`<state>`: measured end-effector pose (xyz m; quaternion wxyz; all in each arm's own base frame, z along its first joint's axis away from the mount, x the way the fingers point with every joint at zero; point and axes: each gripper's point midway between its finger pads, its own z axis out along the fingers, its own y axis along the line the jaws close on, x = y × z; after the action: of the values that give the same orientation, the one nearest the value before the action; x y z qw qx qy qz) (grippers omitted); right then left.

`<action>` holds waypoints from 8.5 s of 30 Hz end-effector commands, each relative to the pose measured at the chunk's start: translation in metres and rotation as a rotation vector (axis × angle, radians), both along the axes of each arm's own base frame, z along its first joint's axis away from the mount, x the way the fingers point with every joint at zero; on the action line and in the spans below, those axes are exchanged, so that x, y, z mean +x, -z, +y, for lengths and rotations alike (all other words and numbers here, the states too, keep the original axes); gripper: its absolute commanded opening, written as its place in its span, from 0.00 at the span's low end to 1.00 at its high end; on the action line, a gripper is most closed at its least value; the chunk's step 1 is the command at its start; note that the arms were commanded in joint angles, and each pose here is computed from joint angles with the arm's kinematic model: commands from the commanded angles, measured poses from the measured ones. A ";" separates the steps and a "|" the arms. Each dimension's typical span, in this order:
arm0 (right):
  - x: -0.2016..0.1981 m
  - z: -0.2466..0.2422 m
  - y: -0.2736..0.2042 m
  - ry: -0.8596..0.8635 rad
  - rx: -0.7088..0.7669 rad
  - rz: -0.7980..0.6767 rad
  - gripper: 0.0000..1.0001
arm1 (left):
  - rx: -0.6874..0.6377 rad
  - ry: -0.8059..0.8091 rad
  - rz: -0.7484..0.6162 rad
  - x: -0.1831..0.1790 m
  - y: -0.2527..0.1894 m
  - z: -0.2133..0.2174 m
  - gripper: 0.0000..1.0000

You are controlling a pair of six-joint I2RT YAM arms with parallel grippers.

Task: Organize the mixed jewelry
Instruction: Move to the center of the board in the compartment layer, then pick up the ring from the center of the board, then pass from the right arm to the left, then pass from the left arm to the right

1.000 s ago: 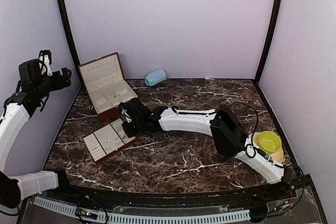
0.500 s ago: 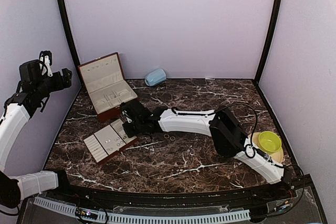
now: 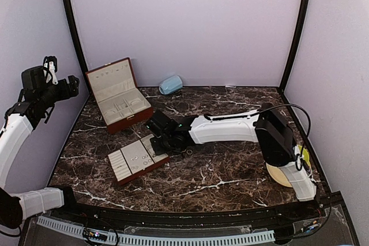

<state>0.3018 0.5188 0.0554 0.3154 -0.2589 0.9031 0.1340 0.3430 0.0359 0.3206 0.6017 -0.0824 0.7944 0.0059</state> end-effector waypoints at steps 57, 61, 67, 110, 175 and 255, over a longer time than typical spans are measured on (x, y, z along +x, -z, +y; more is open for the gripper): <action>0.001 -0.185 -0.097 0.268 -0.017 0.025 0.44 | -0.031 0.223 -0.006 0.015 0.013 -0.046 0.96; 0.029 -0.171 -0.088 0.185 -0.052 -0.003 0.42 | -0.040 0.322 0.004 0.017 0.018 -0.073 0.96; 0.057 -0.150 -0.055 0.079 -0.117 -0.005 0.34 | -0.039 0.342 0.021 0.019 0.024 -0.080 0.96; 0.098 -0.134 0.033 0.007 -0.193 0.071 0.16 | -0.021 0.286 0.021 0.018 0.023 -0.070 0.96; 0.037 -0.149 -0.155 -0.041 0.342 -0.302 0.00 | -0.678 1.072 0.318 -0.014 0.109 -0.438 0.49; -0.054 -0.112 -0.238 -0.529 0.835 0.073 0.25 | -0.599 1.529 0.009 -0.094 0.042 -0.411 0.00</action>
<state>0.2486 0.3990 0.2691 0.2995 -0.3142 0.7155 0.5474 0.2548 -0.3767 0.2661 0.3754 0.3094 0.6241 -0.6115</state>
